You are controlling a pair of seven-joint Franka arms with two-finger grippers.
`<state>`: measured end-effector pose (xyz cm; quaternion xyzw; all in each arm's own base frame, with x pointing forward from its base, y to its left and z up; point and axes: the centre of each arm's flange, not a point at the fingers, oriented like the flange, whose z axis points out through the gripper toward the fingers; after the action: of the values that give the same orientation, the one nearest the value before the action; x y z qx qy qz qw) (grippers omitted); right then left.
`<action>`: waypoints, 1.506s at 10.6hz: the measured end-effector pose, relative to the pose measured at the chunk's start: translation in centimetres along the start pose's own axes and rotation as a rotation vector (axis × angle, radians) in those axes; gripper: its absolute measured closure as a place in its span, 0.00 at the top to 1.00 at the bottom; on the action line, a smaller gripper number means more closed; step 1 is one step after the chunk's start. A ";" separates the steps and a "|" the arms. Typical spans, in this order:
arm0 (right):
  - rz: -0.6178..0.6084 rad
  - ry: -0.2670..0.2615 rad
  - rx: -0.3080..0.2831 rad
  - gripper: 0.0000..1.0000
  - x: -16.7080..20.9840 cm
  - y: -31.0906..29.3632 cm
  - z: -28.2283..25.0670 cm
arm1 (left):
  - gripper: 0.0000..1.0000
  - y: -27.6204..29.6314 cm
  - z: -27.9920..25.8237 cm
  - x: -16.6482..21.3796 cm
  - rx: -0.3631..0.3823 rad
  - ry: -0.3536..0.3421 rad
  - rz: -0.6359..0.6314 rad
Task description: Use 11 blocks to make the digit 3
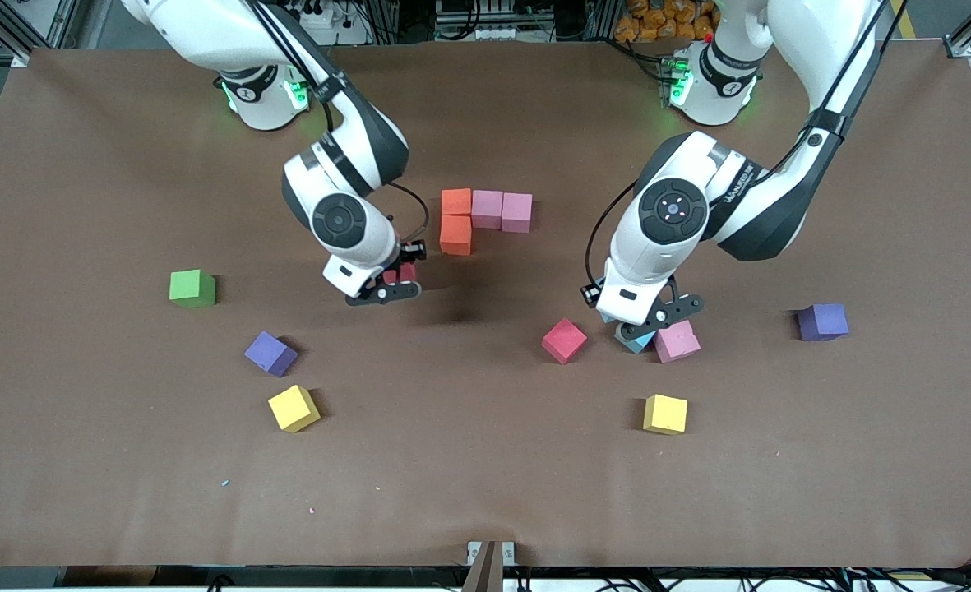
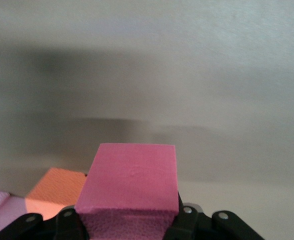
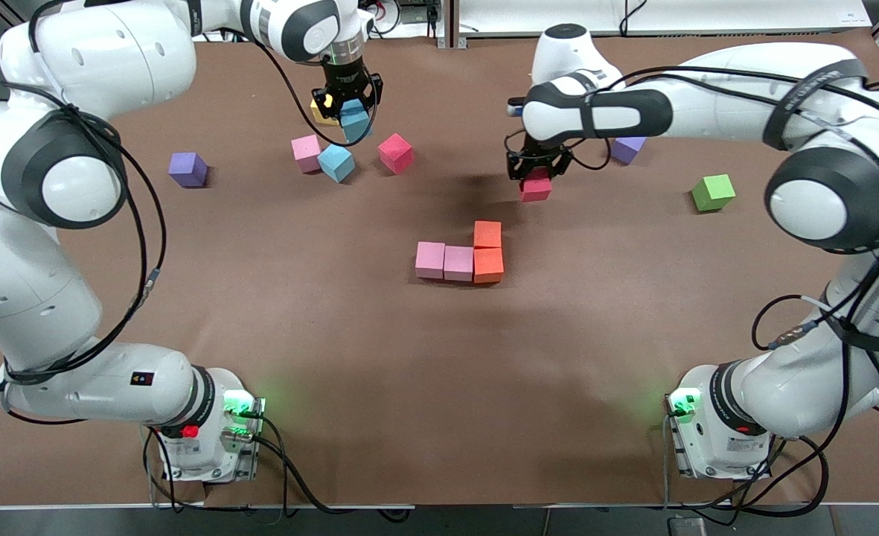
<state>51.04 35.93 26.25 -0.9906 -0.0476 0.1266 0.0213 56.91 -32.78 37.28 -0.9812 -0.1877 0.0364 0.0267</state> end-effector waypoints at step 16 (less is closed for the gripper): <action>0.155 -0.020 0.015 0.56 1.1 -7.9 7.4 | 0.55 -0.2 2.6 -0.4 0.059 -0.053 -0.015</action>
<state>49.53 44.12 19.21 -0.9898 0.0302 0.1381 0.0185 56.23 -32.63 34.69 -0.9772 -0.1946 0.0678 0.0508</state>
